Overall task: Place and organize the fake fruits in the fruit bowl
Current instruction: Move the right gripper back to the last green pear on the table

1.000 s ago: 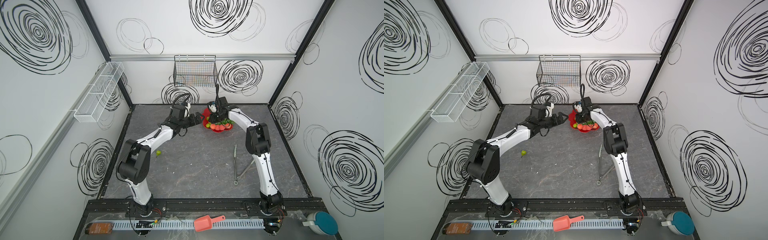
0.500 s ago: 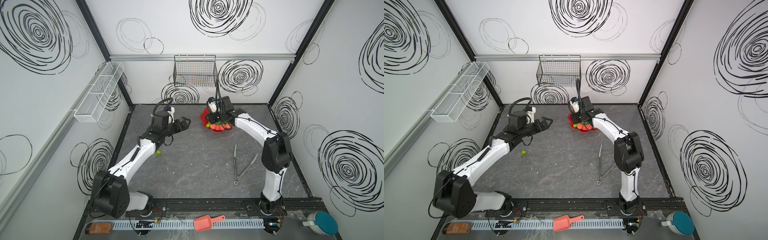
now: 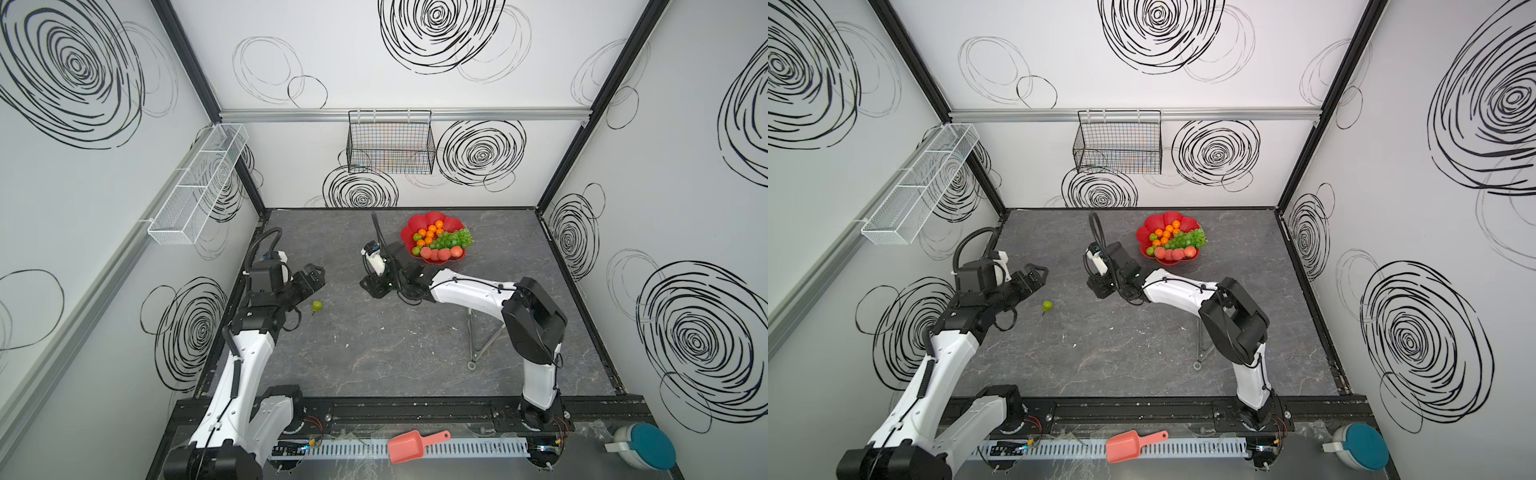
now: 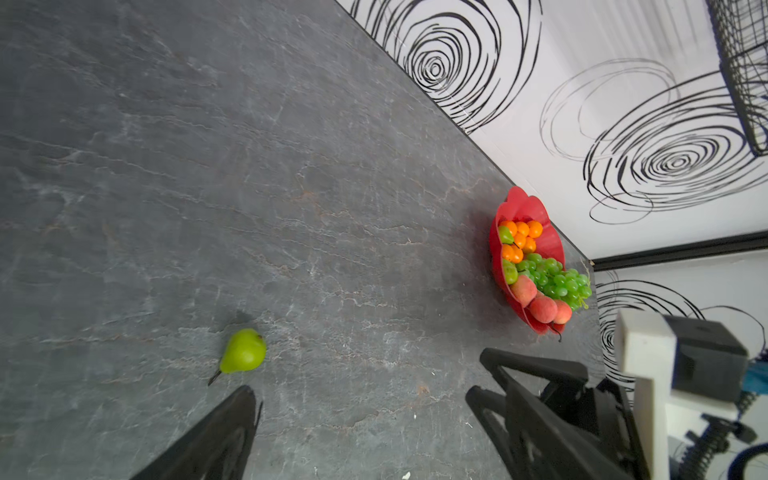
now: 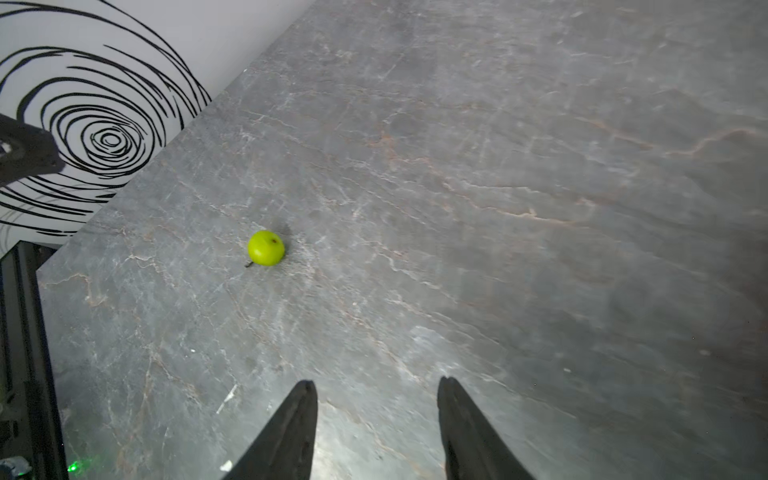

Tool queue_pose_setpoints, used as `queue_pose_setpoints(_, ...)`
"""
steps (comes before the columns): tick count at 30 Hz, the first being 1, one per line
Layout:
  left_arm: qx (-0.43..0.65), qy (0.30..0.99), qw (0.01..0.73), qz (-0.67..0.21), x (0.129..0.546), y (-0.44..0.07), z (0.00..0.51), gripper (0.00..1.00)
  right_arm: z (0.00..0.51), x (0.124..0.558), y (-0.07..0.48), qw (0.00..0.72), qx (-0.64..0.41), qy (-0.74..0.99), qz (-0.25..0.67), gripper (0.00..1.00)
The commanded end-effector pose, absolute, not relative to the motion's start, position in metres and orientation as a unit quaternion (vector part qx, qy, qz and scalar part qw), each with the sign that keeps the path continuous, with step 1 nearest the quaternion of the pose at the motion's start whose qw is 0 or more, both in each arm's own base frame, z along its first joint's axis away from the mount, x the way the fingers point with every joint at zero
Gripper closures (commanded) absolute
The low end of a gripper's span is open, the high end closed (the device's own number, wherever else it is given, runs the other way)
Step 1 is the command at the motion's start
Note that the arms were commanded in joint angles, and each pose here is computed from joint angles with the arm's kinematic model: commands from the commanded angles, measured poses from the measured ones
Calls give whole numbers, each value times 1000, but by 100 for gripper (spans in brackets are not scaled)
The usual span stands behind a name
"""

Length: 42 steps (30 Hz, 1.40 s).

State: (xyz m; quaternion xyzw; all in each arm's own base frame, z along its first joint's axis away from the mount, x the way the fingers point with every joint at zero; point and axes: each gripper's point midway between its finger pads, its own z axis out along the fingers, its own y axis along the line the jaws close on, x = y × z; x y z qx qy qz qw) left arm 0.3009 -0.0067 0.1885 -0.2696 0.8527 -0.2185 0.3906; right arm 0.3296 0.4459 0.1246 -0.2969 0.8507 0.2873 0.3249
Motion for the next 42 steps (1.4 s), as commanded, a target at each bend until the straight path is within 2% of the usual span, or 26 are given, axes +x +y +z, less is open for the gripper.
queue_pose_setpoints(1,-338,846,379,-163,285,23,177,4,118,326,478,336,-262,854,299,42)
queue_pose_setpoints(5,-394,829,373,-137,276,42,185,4,104,309,519,331,-262,858,292,35)
queue_pose_setpoints(10,-422,815,378,-125,272,54,200,4,96,304,550,333,-249,862,290,20)
queue_pose_setpoints(13,-432,807,387,-107,269,64,210,4,93,309,559,340,-242,862,289,17)
queue_pose_setpoints(23,-459,786,401,-105,271,80,233,4,64,328,579,339,-246,875,243,16)
queue_pose_setpoints(42,-453,785,401,-130,275,73,229,4,38,332,594,370,-271,872,171,16)
